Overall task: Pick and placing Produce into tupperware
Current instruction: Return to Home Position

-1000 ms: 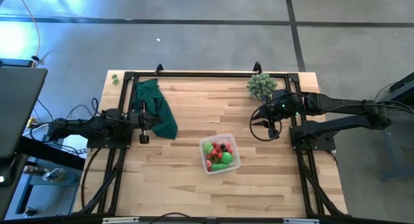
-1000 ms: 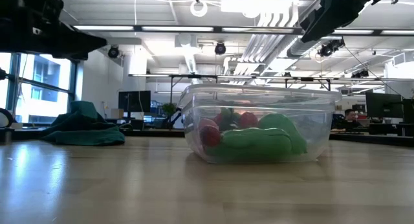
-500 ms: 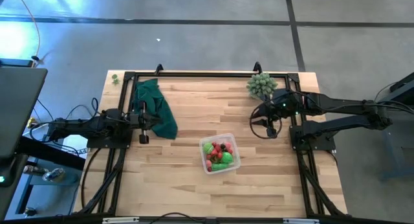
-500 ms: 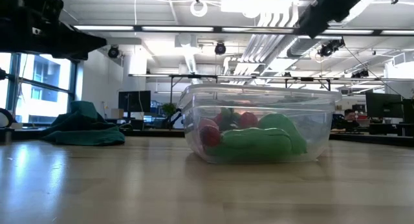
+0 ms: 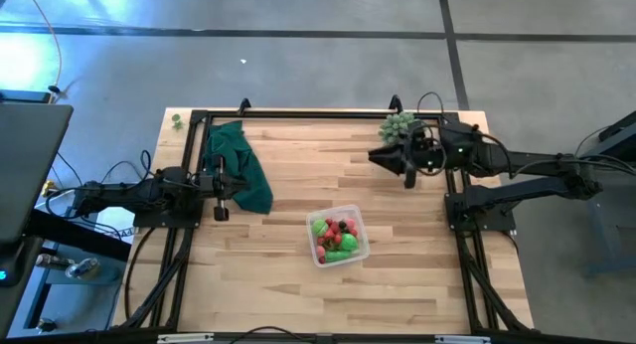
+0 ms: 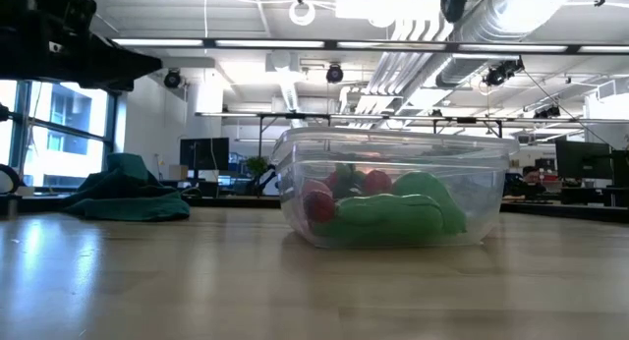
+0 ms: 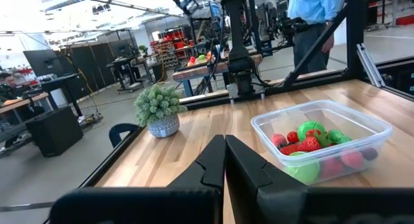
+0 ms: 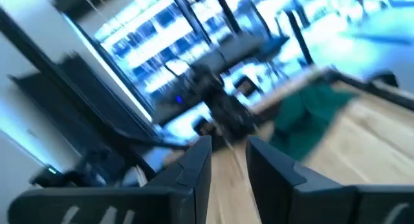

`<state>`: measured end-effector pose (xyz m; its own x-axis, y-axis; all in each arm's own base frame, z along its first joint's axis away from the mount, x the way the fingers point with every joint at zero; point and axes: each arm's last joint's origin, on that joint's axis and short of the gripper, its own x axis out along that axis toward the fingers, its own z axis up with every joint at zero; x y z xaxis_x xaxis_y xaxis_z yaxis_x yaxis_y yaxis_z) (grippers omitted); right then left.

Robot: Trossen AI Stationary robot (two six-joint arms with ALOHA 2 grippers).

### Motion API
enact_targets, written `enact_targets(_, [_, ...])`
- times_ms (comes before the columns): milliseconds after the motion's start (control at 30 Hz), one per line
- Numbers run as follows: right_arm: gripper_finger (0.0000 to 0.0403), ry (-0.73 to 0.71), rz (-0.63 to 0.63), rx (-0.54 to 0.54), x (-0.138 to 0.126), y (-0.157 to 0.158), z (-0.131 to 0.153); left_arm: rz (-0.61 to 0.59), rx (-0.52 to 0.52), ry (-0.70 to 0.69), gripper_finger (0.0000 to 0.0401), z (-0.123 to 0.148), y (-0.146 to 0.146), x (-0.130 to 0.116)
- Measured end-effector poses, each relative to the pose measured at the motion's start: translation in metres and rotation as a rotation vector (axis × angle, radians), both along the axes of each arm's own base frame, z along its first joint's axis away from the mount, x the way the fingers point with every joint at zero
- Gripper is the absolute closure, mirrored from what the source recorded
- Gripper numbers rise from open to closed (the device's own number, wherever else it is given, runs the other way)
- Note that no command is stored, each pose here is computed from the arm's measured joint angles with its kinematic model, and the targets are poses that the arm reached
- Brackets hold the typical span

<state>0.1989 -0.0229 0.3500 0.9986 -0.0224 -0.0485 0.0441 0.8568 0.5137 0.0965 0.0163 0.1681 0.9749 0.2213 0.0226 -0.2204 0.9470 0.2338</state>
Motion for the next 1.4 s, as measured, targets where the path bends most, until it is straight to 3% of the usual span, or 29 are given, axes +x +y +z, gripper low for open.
enact_targets(200, [0.0313,-0.258,0.072,-0.143,-0.020,-0.002,0.038,0.000,0.000,-0.001,0.0398,0.000,0.000,0.000])
enact_targets(400, [0.0313,-0.400,-0.053,-0.342,-0.103,0.008,0.080,0.000,0.000,-0.001,0.0398,0.000,0.000,0.000])
enact_targets(533, [0.0313,-0.440,-0.186,-0.366,-0.151,0.014,0.074,0.000,0.000,-0.001,0.0398,0.000,0.000,0.000])
enact_targets(633, [0.0313,-0.457,-0.251,-0.337,-0.163,0.015,0.055,0.000,0.000,-0.001,0.0398,0.000,0.000,0.000])
enact_targets(800, [0.0322,-0.506,-0.303,-0.267,-0.165,0.014,0.015,0.000,0.000,-0.001,0.0398,0.000,0.000,0.000])
enact_targets(967, [0.0343,-0.649,-0.272,-0.226,-0.155,0.012,-0.019,0.000,0.000,-0.001,0.0398,0.000,0.000,0.000])
enact_targets(1400, [0.0370,-0.613,-0.210,-0.099,-0.116,0.005,-0.111,0.000,0.000,-0.001,0.0398,0.000,0.000,0.000])
